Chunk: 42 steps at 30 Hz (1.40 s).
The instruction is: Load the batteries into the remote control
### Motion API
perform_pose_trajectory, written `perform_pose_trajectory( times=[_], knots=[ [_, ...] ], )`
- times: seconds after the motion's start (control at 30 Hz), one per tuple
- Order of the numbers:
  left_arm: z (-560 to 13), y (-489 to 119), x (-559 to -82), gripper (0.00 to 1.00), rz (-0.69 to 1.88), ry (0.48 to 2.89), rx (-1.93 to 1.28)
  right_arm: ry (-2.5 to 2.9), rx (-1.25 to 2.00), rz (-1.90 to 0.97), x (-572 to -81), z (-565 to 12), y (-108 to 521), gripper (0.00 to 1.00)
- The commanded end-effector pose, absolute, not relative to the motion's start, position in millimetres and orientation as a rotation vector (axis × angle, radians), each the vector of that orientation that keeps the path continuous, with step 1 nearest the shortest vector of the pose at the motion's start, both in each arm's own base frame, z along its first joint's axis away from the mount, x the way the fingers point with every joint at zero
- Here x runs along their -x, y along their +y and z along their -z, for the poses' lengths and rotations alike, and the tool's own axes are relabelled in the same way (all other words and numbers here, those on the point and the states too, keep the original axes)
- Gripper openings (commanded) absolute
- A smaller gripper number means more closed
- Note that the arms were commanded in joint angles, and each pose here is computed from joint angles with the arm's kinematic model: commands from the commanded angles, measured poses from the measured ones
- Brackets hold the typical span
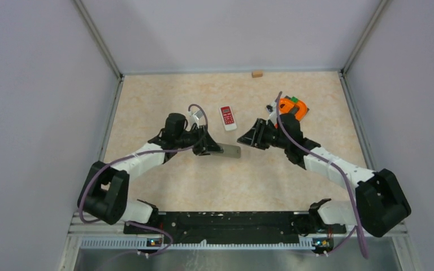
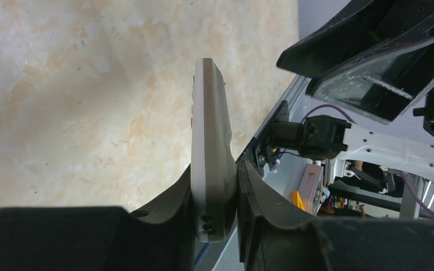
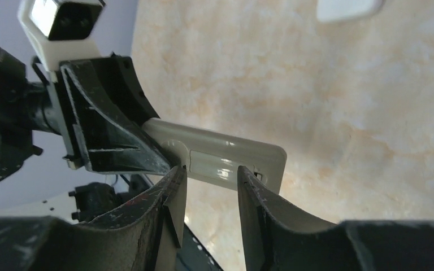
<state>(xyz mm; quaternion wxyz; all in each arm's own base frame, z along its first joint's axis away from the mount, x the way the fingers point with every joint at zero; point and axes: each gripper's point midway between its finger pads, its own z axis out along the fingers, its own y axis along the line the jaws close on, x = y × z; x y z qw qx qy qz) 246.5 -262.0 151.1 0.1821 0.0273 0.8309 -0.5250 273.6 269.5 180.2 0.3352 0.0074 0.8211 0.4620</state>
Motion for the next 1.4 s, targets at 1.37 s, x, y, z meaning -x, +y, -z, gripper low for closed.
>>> perform_pose_trajectory(
  times=[1.37],
  knots=[
    [-48.8,-242.9,-241.7,0.00,1.134,2.792,0.109,2.309,-0.190,-1.286,-255.2,-60.5,298.3,0.32]
  ],
)
